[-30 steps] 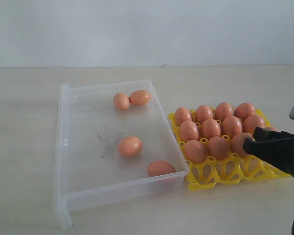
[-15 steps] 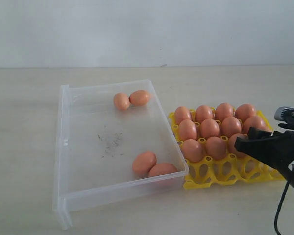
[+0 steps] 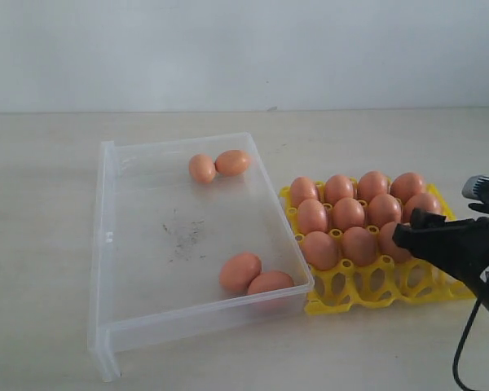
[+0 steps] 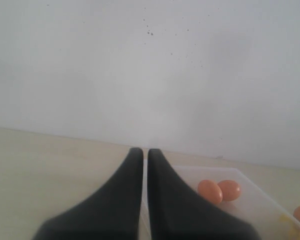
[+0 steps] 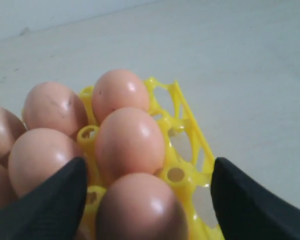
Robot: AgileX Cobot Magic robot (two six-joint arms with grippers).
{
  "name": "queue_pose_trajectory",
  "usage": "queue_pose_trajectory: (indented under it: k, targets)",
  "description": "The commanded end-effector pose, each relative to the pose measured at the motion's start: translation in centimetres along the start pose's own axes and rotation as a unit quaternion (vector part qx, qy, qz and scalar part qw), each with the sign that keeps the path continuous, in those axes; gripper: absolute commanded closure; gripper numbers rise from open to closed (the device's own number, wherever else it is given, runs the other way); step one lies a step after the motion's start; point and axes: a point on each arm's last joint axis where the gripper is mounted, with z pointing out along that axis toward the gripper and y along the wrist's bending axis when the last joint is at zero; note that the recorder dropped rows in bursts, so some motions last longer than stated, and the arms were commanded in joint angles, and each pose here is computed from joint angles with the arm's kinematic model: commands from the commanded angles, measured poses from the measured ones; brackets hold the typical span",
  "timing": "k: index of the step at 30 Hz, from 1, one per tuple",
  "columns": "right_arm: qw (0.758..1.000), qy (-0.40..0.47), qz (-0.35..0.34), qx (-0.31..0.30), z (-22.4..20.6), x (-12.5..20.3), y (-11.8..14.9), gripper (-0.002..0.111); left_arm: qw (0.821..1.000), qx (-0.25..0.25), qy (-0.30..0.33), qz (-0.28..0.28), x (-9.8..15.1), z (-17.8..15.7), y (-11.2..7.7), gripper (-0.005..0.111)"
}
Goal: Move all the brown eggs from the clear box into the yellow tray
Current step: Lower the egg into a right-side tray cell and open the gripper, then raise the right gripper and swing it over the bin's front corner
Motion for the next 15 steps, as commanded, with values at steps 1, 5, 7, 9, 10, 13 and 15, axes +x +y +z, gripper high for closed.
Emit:
queue_pose_trajectory:
  k: [1,5,7,9,10,13,15]
  targets:
    - [0.999,-0.048,0.000,-0.020,-1.1,-1.3,0.2,0.042,1.000,0.001,-0.010,-0.009,-0.3,0.0,0.0,0.103]
    - [0.993,-0.106,-0.010,-0.058,-2.7,-4.0,1.3,0.044,1.000,0.001,-0.010,-0.009,-0.3,0.0,0.0,0.103]
    - [0.984,-0.142,-0.020,-0.106,-3.9,-5.7,2.3,0.055,1.000,0.001,-0.010,-0.009,-0.3,0.0,0.0,0.103]
    - [0.969,-0.169,-0.006,-0.179,-5.2,-7.1,3.6,0.074,1.000,0.001,-0.010,-0.009,-0.3,0.0,0.0,0.103]
    - [0.959,-0.175,0.001,-0.223,-5.8,-7.7,4.4,0.084,1.000,0.001,-0.010,-0.009,-0.3,0.0,0.0,0.103]
    - [0.851,-0.137,-0.075,-0.501,-8.3,-11.8,11.0,0.107,1.000,0.001,-0.010,-0.009,-0.3,0.0,0.0,0.103]
    - [0.859,0.052,-0.145,-0.487,-6.8,-12.6,13.7,0.107,1.000,0.001,-0.010,-0.009,-0.3,0.0,0.0,0.103]
